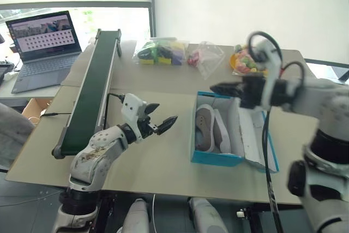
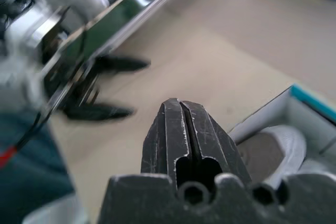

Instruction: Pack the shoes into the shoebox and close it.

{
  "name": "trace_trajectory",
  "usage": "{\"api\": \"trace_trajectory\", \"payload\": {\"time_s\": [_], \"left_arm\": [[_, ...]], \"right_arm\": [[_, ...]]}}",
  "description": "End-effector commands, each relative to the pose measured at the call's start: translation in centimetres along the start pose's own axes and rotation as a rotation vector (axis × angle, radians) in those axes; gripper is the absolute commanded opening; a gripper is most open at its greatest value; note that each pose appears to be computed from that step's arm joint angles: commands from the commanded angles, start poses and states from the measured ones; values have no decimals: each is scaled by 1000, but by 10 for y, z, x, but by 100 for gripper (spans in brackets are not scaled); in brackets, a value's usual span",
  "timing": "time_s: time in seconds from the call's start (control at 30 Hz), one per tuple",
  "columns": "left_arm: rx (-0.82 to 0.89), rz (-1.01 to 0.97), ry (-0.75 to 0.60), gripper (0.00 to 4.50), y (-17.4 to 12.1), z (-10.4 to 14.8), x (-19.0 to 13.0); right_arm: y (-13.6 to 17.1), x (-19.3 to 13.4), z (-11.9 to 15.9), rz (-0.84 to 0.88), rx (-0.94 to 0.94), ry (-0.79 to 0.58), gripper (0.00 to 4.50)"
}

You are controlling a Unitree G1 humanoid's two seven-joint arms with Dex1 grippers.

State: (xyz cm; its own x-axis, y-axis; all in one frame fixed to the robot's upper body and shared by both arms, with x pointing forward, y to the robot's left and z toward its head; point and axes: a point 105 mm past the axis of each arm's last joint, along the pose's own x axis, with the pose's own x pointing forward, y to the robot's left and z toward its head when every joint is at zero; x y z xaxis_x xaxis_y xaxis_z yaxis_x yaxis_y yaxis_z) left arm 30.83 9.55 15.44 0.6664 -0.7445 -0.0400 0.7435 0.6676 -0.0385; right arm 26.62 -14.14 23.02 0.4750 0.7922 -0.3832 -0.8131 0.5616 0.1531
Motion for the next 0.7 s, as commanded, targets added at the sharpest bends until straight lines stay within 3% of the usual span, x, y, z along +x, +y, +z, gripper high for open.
{"api": "trace_trajectory", "payload": {"time_s": [0.03,0.17,0.33,0.47,0.57,0.7], "left_arm": [[65,-149,-12,450,-16,11,-1],[88,-246,7,450,-21,12,-1],[151,-361,58,450,-24,1,1],[169,-413,57,450,-26,0,7],[167,-441,54,450,-27,0,13],[157,-475,70,450,-30,-4,16]], "right_arm": [[38,-29,-39,182,11,79,4],[53,-40,-78,209,104,138,4],[64,-41,-136,112,211,268,4],[34,-35,-191,-204,385,301,4],[9,-33,-218,-469,531,199,4],[18,-10,-209,-511,681,-102,4]]}}
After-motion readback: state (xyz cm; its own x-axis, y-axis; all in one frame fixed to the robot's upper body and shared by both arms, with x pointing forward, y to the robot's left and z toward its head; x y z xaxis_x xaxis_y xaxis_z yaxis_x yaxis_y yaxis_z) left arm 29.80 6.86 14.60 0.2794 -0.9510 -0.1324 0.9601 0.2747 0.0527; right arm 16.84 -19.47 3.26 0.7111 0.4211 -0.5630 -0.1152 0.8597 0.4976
